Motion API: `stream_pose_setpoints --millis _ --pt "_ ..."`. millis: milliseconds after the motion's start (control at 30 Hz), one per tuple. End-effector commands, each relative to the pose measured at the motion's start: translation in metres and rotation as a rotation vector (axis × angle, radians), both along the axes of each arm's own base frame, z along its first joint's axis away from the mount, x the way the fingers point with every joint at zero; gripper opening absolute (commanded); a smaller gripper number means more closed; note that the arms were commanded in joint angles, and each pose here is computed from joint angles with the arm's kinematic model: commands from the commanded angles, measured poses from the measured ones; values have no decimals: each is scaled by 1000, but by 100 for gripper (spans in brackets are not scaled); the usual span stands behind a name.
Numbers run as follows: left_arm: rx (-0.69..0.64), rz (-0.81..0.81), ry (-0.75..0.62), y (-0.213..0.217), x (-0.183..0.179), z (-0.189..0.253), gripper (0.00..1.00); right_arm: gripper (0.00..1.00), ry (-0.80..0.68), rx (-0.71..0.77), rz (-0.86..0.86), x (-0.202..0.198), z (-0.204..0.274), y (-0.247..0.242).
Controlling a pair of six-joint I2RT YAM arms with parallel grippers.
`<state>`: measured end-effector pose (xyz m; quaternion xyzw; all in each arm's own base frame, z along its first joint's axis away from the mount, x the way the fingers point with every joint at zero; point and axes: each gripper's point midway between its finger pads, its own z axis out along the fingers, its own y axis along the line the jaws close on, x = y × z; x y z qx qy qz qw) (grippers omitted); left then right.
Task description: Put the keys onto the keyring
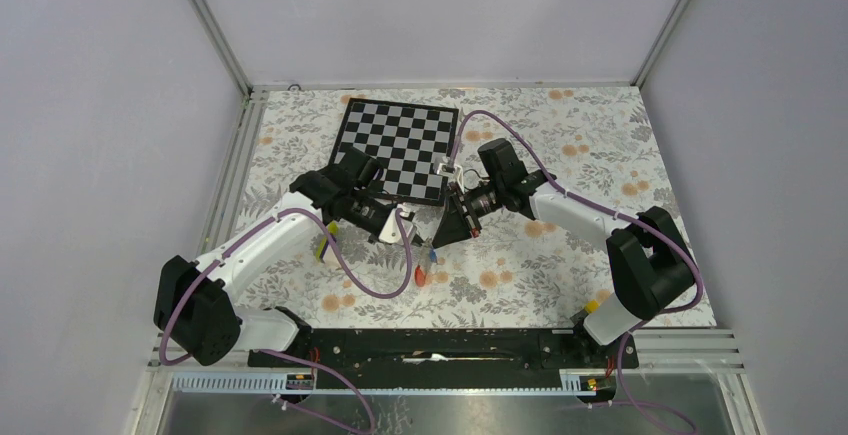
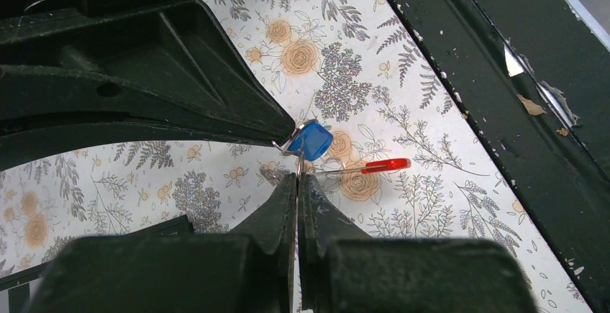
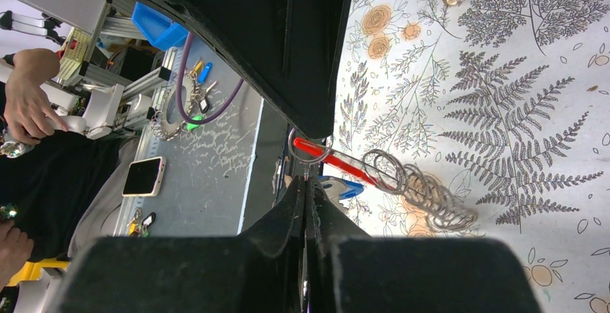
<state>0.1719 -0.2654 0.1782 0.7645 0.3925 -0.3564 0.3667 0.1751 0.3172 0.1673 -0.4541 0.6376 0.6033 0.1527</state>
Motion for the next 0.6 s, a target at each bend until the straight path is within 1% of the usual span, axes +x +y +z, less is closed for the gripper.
stream_pose_setpoints --millis 0,133,333,567 --pt "-56 -37 -48 -4 -3 12 0 0 -52 48 26 2 18 6" --pt "-52 -36 -52 -3 -3 11 0 0 -70 60 39 -1 22 4" --pt "-51 -37 -52 -3 -4 10 0 0 -55 86 70 -8 26 3" --pt "-54 -43 -46 -4 -5 9 0 0 -40 82 60 -5 25 5"
